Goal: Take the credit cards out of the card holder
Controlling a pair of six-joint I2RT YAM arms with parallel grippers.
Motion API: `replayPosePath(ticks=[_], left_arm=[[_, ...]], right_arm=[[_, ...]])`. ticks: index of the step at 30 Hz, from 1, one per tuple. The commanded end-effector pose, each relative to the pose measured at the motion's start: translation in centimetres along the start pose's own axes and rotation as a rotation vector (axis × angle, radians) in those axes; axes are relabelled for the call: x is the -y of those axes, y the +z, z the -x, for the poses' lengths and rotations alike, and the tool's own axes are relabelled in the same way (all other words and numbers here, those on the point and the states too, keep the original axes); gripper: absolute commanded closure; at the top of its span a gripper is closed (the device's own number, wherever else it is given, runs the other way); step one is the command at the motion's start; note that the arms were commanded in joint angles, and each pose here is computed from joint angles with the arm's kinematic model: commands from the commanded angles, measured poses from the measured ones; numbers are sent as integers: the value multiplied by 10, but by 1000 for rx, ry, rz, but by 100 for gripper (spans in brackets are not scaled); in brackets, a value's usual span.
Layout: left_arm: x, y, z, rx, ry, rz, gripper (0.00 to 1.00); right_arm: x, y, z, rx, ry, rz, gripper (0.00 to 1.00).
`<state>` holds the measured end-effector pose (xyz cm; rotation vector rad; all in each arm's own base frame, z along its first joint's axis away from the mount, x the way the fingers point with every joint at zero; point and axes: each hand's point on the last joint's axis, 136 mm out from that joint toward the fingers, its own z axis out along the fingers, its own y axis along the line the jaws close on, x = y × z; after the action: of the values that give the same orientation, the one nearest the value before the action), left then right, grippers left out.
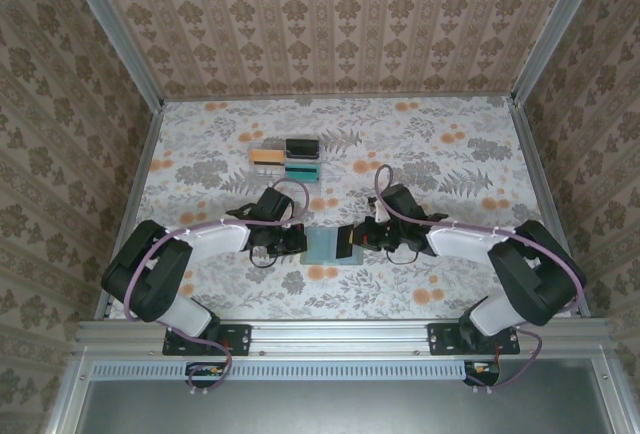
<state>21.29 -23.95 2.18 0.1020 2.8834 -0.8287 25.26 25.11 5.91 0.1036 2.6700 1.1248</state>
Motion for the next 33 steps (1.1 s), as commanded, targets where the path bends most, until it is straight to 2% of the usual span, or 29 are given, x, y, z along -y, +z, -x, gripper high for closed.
replayPosePath(ticks=[1, 2, 3, 5, 6, 7, 11, 15, 19, 33], left_arm=[[17, -17, 8, 21, 27, -31, 100], [23, -22, 12, 36, 29, -53, 97], [32, -29, 17, 60, 31, -82, 85], [45, -41, 27, 104, 16, -139, 55], [52, -48, 32, 130, 2, -177, 44], [59, -56, 38, 159, -9, -226, 40], [83, -84, 58, 261, -67, -417, 43], [105, -103, 68, 296, -70, -551, 50], [110, -105, 68, 285, -68, -575, 58], [116, -109, 55, 241, -54, -637, 65]], right_arm=[[-5, -14, -1, 8, -41, -7, 100], [-6, -15, -1, 5, -47, -10, 100], [-16, -23, 3, 25, -70, 14, 100], [-27, -29, 9, 45, -88, 42, 100], [-33, -33, 12, 58, -97, 62, 100], [-41, -37, 16, 72, -105, 87, 100], [-70, -49, 28, 106, -144, 177, 100], [-98, -57, 37, 119, -176, 271, 100], [-115, -59, 43, 118, -187, 334, 100], [-129, -57, 52, 116, -179, 406, 100]])
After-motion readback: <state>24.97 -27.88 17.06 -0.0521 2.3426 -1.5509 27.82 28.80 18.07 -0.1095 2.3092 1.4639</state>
